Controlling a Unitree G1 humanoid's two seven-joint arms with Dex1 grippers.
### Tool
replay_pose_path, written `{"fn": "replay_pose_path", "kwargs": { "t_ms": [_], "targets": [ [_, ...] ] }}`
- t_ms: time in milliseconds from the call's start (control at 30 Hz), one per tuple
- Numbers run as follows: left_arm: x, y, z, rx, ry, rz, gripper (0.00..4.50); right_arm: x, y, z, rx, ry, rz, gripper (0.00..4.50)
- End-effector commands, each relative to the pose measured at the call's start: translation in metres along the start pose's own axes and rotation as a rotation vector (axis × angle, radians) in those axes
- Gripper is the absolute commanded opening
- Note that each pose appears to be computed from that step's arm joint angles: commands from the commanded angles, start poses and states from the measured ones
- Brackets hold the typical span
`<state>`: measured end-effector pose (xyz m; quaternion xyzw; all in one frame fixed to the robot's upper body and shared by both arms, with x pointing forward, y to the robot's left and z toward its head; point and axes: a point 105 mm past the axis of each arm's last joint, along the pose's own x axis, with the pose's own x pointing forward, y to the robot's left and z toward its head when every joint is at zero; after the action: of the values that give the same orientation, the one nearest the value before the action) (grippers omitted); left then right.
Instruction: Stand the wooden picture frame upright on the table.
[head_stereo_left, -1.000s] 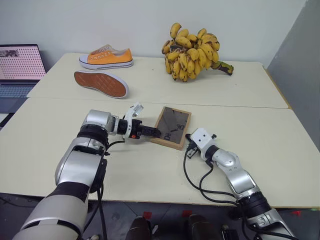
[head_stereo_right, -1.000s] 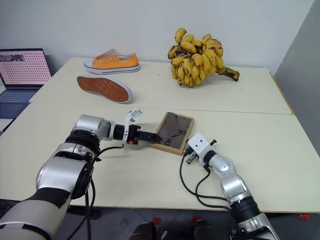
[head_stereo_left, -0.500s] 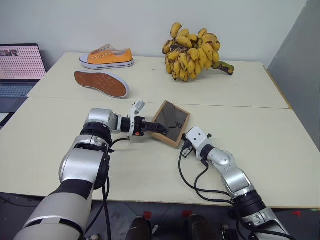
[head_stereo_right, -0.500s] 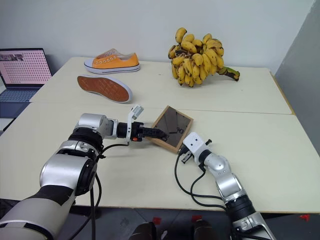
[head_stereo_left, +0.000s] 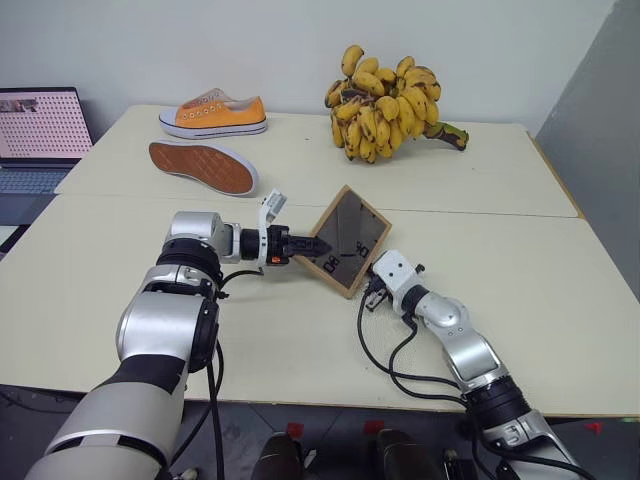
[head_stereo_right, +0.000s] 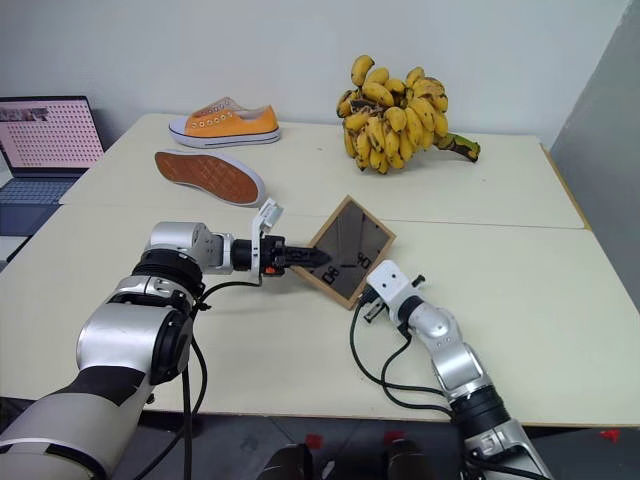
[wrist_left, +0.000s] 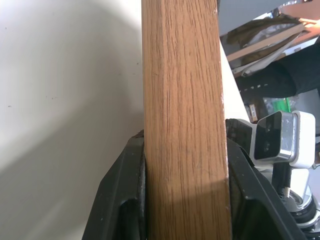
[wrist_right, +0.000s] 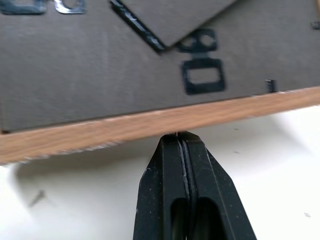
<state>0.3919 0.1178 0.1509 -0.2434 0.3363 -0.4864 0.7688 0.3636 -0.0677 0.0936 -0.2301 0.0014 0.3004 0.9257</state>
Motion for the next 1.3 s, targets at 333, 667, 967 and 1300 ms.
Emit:
{"fn": "replay_pose_path", "kwargs": {
  "t_ms": [333,667,967,1300],
  "targets": [
    [-0.039,-0.065,0.056,0.328,-0.239,-0.194,1.29,-0.096,-0.102,0.081,0.094,-0.192,-0.235,0.0],
    [-0.023,-0.097,0.03,0.382,-0.223,-0.275,1.29,-0.095,-0.091,0.184,0.278,-0.432,-0.102,2.16],
    [-0.021,-0.105,0.035,0.392,-0.241,-0.28,1.29,-0.069,-0.059,0.183,0.31,-0.404,0.024,2.81],
    [-0.013,-0.11,0.042,0.404,-0.247,-0.295,1.29,-0.056,-0.05,0.188,0.353,-0.424,0.04,2.81]
  ]
}}
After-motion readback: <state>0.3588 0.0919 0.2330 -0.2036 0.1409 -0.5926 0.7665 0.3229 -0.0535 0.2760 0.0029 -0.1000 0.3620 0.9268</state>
